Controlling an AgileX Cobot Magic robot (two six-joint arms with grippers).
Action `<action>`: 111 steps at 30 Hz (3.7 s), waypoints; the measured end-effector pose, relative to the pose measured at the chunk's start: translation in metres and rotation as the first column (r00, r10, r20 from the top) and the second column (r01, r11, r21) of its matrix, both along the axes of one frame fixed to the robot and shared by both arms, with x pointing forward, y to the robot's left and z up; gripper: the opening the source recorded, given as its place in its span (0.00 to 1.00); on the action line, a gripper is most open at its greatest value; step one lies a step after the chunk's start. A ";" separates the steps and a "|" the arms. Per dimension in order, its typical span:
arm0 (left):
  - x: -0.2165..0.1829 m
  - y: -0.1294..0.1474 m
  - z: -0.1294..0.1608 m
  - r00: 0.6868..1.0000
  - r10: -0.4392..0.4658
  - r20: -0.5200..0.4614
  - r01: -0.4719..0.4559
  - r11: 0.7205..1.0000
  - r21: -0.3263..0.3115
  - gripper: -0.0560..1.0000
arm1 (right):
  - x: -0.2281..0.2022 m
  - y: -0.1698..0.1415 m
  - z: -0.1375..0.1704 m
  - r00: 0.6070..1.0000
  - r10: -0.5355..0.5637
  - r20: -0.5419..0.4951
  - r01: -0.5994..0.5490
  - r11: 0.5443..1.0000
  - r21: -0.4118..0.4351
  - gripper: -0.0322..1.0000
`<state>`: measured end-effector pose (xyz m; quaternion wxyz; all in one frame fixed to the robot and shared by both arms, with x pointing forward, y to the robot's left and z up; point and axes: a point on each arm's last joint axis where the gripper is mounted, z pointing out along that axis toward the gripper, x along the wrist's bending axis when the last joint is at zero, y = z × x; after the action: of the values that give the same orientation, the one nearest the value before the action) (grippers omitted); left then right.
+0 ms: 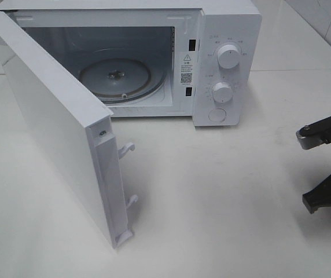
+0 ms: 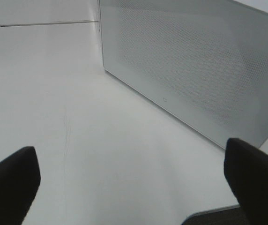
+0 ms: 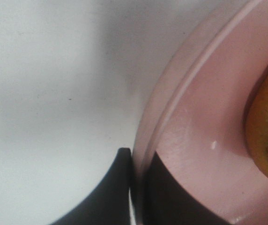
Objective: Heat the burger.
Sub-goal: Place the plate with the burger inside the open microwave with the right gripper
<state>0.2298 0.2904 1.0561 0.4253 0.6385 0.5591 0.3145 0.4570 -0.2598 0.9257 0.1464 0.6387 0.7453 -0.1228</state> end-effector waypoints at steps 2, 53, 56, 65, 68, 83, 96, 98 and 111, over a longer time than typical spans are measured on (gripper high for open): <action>0.000 0.000 0.000 1.000 0.000 0.000 0.000 1.000 0.000 0.99 | -0.002 0.003 0.003 1.000 0.015 0.001 -0.015 1.000 -0.010 0.06; 0.000 0.000 0.000 1.000 0.000 0.000 0.000 1.000 0.000 0.99 | -0.093 0.054 0.043 0.764 0.645 -0.036 -0.643 0.754 -0.133 0.06; 0.000 0.000 0.000 1.000 0.000 0.000 0.000 1.000 0.000 0.99 | -0.091 0.056 0.044 0.725 0.688 -0.038 -0.685 0.713 -0.149 0.06; 0.000 0.000 0.000 1.000 0.000 0.000 0.000 1.000 0.000 0.99 | -0.084 0.062 0.045 0.580 0.814 -0.030 -0.805 0.567 -0.171 0.07; 0.000 0.000 0.000 1.000 0.000 0.000 0.000 1.000 0.000 0.99 | -0.083 0.065 0.045 0.526 0.850 -0.026 -0.841 0.516 -0.166 0.07; 0.000 0.000 0.000 1.000 0.000 0.000 0.000 1.000 0.000 0.99 | -0.077 0.079 0.045 0.241 0.970 -0.017 -0.955 0.234 -0.182 0.07; 0.000 0.000 0.000 1.000 0.000 0.000 0.000 1.000 0.000 0.99 | -0.077 0.084 0.044 -0.012 0.994 -0.112 -0.982 -0.033 -0.188 0.07; 0.000 0.000 0.000 1.000 0.000 0.000 0.000 1.000 0.000 0.99 | -0.077 0.084 0.044 -0.009 0.994 -0.110 -0.982 -0.030 -0.187 0.07; 0.000 0.000 0.000 1.000 0.000 0.000 0.000 1.000 0.000 0.99 | -0.074 0.091 0.044 -0.181 0.977 -0.110 -0.961 -0.200 -0.192 0.07</action>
<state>0.2298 0.2904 1.0561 0.4253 0.6385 0.5591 0.3145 0.3832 -0.1692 0.9694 0.2827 -0.1794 0.9421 -0.0177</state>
